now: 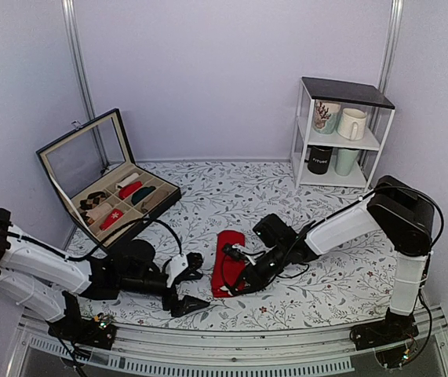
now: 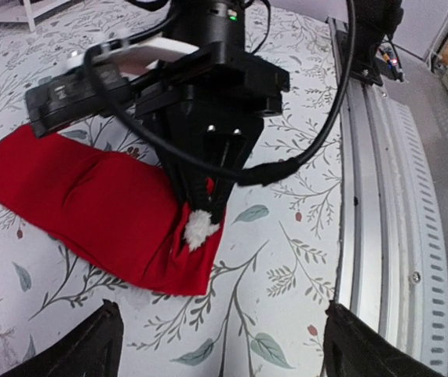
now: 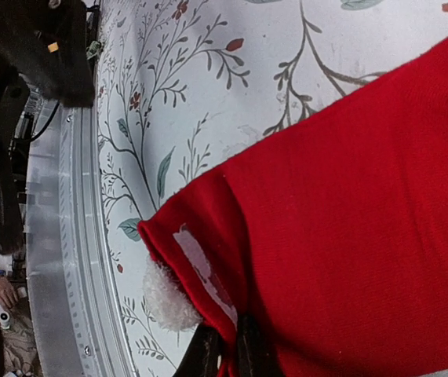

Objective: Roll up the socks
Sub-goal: Roll a pair of socks at the center of the board.

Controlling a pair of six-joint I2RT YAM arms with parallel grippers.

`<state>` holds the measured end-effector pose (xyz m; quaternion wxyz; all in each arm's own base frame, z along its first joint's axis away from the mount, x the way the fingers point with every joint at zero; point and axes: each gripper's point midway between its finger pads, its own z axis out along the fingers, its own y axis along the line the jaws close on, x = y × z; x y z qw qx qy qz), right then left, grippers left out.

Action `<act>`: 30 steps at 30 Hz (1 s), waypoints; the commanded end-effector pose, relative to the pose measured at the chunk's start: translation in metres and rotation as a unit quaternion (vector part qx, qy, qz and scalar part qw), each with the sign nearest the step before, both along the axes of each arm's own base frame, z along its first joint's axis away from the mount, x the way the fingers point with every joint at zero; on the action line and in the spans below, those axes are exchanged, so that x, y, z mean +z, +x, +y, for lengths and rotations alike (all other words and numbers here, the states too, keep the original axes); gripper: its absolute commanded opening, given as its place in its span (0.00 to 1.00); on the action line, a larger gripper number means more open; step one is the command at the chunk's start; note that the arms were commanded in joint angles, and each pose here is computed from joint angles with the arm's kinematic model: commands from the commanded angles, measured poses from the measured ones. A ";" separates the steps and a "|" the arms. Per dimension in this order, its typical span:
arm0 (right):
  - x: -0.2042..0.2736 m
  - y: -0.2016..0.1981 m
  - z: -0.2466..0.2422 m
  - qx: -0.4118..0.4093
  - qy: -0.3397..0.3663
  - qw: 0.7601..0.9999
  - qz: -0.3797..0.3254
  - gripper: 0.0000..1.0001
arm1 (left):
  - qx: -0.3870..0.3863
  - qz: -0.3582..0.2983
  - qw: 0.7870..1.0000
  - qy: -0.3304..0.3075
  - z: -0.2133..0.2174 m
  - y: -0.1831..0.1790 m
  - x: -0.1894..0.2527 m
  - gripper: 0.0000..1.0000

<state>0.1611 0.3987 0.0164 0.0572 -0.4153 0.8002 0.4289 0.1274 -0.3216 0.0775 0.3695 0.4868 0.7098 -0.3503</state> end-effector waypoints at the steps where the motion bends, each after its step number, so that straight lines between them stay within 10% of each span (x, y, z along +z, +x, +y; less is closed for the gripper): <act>1: -0.053 -0.020 -0.038 -0.024 -0.119 0.990 0.074 0.10 | -0.011 -0.075 0.997 -0.021 -0.028 0.001 0.012 0.89; 10: -0.052 -0.022 -0.041 -0.017 -0.122 0.989 0.076 0.10 | -0.028 -0.154 0.987 -0.021 -0.050 0.004 -0.010 0.80; 30: -0.054 -0.032 -0.045 -0.005 -0.131 0.986 0.099 0.10 | -0.013 -0.104 0.994 0.040 -0.051 0.008 -0.057 0.39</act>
